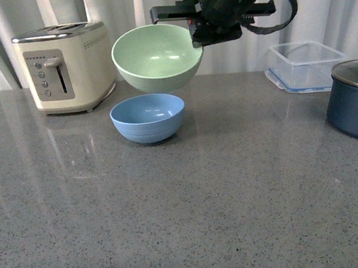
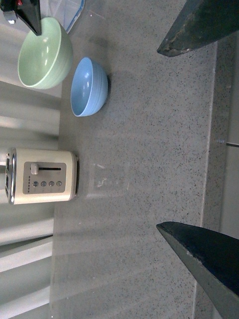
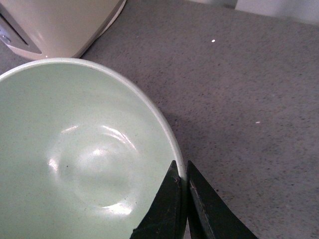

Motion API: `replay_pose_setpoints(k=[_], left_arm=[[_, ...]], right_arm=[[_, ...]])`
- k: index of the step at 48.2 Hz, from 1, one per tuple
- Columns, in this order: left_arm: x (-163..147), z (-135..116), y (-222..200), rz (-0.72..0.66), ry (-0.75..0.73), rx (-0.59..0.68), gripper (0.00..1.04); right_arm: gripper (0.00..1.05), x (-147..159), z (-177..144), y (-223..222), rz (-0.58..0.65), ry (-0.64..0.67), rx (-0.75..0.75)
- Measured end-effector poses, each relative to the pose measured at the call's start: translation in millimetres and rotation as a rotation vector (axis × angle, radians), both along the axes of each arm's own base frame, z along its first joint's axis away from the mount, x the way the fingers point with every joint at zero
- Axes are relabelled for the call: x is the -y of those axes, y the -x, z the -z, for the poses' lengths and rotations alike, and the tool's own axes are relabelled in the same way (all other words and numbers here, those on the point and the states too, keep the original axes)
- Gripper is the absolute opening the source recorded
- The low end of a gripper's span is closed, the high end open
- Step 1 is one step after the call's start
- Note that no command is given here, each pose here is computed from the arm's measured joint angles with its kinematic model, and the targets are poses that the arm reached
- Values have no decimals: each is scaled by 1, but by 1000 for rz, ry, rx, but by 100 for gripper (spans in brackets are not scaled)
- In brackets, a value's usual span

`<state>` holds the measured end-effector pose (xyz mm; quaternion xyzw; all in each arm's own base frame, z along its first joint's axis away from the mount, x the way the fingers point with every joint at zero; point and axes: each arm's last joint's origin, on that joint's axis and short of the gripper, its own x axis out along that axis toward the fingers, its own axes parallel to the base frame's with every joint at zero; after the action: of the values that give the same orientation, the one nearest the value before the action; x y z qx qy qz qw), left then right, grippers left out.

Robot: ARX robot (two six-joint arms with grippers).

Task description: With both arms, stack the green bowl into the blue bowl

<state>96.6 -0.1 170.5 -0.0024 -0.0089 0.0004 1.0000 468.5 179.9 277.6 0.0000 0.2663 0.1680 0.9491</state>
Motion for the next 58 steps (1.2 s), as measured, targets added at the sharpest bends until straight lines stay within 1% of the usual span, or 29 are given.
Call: replay_pose_setpoints(k=[9,18,25,32,38,44,45,46,48,52,53,58], left_arm=[[0,0,0,0,0,0,98],[0,0,0,0,0,0,98],[0,0,0,0,0,0,98],[0,0,0,0,0,0,98],[0,0,0,0,0,0,98],[0,0,0,0,0,0,98],[0,0,0,0,0,0,98],[0,0,0,0,0,0,98],[0,0,0,0,0,0,98],[0,0,0,0,0,0,98],[0,0,0,0,0,0,98],[0,0,0,0,0,0,98]], right_arm=[[1,-18,14,-5,-39,-3,-23],[1,-30,19,-12,-65,-10,-19],[1,-33,25,-17,-70,-11,-23],[1,-34,40,-24,-80,-7,-42],[1,-32,53,-30,-84,3,-55],[1,-28,57,-34,-84,3,-56],[3,-27,57,-34,-83,2,-55],[8,-26,57,-35,-81,-1,-56],[15,-25,57,-35,-78,-5,-58],[24,-23,56,-36,-73,-12,-59],[30,-21,56,-36,-70,-14,-58],[49,-16,52,-33,-62,-21,-48]])
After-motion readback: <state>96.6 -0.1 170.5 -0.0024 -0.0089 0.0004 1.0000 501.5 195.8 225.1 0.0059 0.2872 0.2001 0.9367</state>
